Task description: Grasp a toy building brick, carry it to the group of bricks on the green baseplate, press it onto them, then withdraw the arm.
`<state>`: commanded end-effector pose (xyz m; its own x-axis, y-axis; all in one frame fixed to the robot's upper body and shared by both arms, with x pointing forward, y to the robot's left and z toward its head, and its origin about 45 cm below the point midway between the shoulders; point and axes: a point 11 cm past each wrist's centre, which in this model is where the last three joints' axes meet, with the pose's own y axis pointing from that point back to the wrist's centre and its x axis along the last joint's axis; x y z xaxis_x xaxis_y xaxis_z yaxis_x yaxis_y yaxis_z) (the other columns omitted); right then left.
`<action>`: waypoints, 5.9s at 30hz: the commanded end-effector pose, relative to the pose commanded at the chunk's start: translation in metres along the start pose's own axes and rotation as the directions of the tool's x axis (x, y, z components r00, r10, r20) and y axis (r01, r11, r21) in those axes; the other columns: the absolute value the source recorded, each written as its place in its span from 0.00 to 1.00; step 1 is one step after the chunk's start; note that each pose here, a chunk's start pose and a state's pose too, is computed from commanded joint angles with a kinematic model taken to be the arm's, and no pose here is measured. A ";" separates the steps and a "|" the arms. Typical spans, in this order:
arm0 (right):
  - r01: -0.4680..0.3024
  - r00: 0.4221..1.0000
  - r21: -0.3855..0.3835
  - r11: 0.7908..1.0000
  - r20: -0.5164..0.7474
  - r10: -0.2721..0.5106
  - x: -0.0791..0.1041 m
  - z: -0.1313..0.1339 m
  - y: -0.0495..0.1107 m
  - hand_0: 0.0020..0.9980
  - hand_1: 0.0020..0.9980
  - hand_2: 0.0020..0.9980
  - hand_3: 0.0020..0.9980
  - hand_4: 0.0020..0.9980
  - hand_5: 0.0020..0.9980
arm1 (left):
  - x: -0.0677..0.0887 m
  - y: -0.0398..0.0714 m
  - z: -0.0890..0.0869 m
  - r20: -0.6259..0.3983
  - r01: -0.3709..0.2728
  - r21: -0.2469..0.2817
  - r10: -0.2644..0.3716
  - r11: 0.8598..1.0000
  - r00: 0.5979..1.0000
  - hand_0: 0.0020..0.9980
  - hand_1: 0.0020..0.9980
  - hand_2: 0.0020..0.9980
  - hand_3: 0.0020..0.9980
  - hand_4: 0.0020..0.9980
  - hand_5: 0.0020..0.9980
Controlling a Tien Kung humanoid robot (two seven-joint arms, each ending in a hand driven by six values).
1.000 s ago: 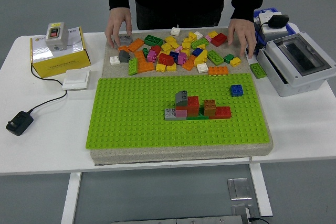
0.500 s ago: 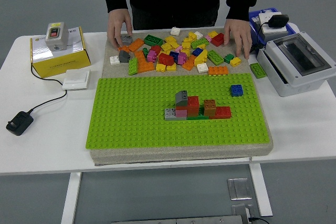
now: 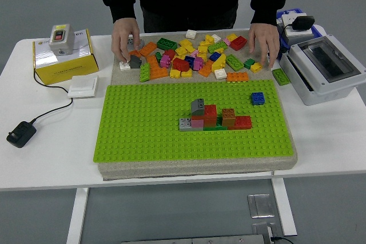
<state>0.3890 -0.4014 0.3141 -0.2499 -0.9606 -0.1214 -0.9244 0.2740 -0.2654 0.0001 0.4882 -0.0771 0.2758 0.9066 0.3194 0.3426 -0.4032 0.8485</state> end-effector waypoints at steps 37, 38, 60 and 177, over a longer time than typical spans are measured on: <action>0.271 0.593 -0.258 0.927 -0.714 -0.372 -0.077 0.002 0.048 0.24 0.38 0.90 1.00 0.62 0.46 | 0.013 0.003 0.004 0.006 -0.026 -0.008 0.026 1.000 1.000 0.72 0.70 0.64 0.74 0.17 0.63; 0.265 0.565 -0.265 0.927 -0.736 -0.372 -0.076 0.003 0.049 0.24 0.38 0.90 1.00 0.62 0.46 | 0.015 0.004 0.005 0.007 -0.028 -0.009 0.028 1.000 1.000 0.72 0.70 0.64 0.74 0.17 0.63; 0.289 -0.185 -0.394 0.872 -0.917 -0.353 -0.091 0.035 0.039 0.20 0.34 0.94 1.00 0.61 0.41 | 0.006 0.002 0.002 0.005 -0.010 0.000 0.010 1.000 1.000 0.72 0.70 0.64 0.74 0.17 0.63; 0.315 -0.267 -0.681 0.661 -0.732 -0.627 -0.131 0.167 0.080 0.07 0.21 0.74 0.78 0.54 0.40 | -0.006 0.003 0.012 0.021 0.010 -0.043 -0.009 0.999 1.000 0.72 0.69 0.63 0.72 0.13 0.62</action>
<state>0.3957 -0.2455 0.1489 0.4353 0.0514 0.8988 -0.8861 -0.1523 0.4378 0.0099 0.4805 -0.0814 0.2912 0.9073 0.3032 0.3061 -0.3887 0.8690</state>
